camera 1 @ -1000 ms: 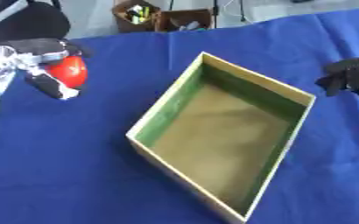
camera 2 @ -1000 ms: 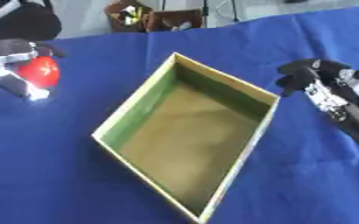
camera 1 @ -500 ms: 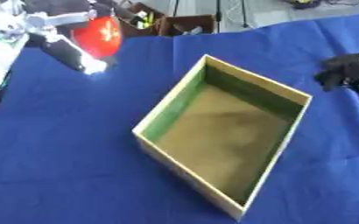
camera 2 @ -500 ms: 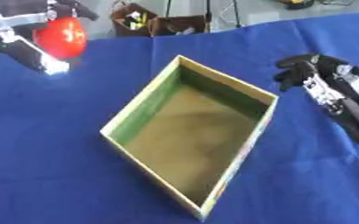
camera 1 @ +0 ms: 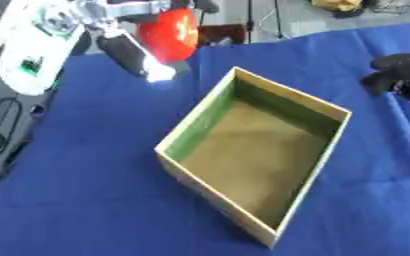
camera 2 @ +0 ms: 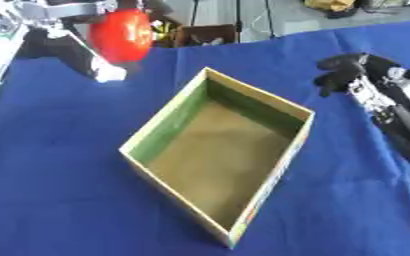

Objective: Pick up objects on the table and place them in the box.

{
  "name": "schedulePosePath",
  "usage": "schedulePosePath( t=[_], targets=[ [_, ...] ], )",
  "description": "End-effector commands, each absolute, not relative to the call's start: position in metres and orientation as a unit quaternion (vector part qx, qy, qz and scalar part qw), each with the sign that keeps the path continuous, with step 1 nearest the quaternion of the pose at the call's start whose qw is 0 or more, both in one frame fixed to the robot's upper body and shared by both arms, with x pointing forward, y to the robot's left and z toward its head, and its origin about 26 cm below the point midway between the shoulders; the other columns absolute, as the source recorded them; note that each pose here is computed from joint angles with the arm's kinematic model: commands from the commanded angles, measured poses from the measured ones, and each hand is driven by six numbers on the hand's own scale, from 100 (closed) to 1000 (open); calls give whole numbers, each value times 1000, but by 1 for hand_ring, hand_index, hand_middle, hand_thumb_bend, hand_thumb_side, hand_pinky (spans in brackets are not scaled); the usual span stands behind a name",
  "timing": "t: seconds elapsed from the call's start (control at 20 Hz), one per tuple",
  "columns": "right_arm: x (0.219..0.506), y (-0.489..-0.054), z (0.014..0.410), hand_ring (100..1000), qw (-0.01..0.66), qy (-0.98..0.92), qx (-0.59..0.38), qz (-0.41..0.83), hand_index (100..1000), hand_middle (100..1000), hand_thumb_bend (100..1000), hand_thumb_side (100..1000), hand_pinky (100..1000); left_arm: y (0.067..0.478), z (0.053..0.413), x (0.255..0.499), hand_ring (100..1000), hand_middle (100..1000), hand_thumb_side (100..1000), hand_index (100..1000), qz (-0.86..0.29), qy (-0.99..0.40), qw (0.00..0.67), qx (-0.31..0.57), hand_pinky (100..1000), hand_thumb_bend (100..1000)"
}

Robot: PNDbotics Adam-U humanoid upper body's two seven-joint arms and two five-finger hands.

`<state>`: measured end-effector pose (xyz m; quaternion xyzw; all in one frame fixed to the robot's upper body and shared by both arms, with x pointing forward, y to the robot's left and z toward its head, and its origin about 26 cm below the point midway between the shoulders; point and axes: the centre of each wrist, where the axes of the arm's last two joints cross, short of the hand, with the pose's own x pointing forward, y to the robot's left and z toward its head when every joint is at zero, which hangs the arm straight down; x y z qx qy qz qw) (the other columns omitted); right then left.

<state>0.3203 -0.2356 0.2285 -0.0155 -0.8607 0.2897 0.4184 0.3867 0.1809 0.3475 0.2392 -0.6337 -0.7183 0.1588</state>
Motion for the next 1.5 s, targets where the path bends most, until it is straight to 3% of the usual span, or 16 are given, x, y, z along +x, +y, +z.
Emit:
schedulePosePath(
  t=[0.05, 0.1, 0.15, 0.2, 1.25, 1.5],
  targets=[
    [314, -236, 240, 745, 400, -874, -25, 275, 765, 496, 100, 778, 779, 164, 351, 387, 593, 891, 323, 1000, -728, -627, 145, 237, 315, 100],
    [314, -237, 241, 745, 399, -876, -27, 270, 765, 496, 100, 778, 779, 158, 348, 388, 594, 889, 323, 1000, -730, -626, 145, 233, 316, 100],
    [313, -237, 242, 744, 398, -878, -30, 266, 765, 499, 100, 862, 779, 153, 345, 389, 595, 889, 323, 1000, -731, -626, 145, 228, 316, 100],
    [312, -237, 243, 745, 396, -879, -32, 262, 765, 497, 100, 778, 779, 149, 341, 391, 595, 885, 321, 1000, -733, -625, 146, 225, 315, 100],
    [312, -238, 248, 747, 390, -888, -42, 240, 765, 497, 100, 775, 782, 96, 269, 409, 618, 843, 304, 986, -776, -560, 140, 254, 326, 100],
    [312, -239, 247, 747, 391, -887, -41, 242, 766, 497, 100, 774, 782, 91, 256, 412, 639, 852, 223, 982, -789, -548, 137, 243, 337, 100]
  ],
)
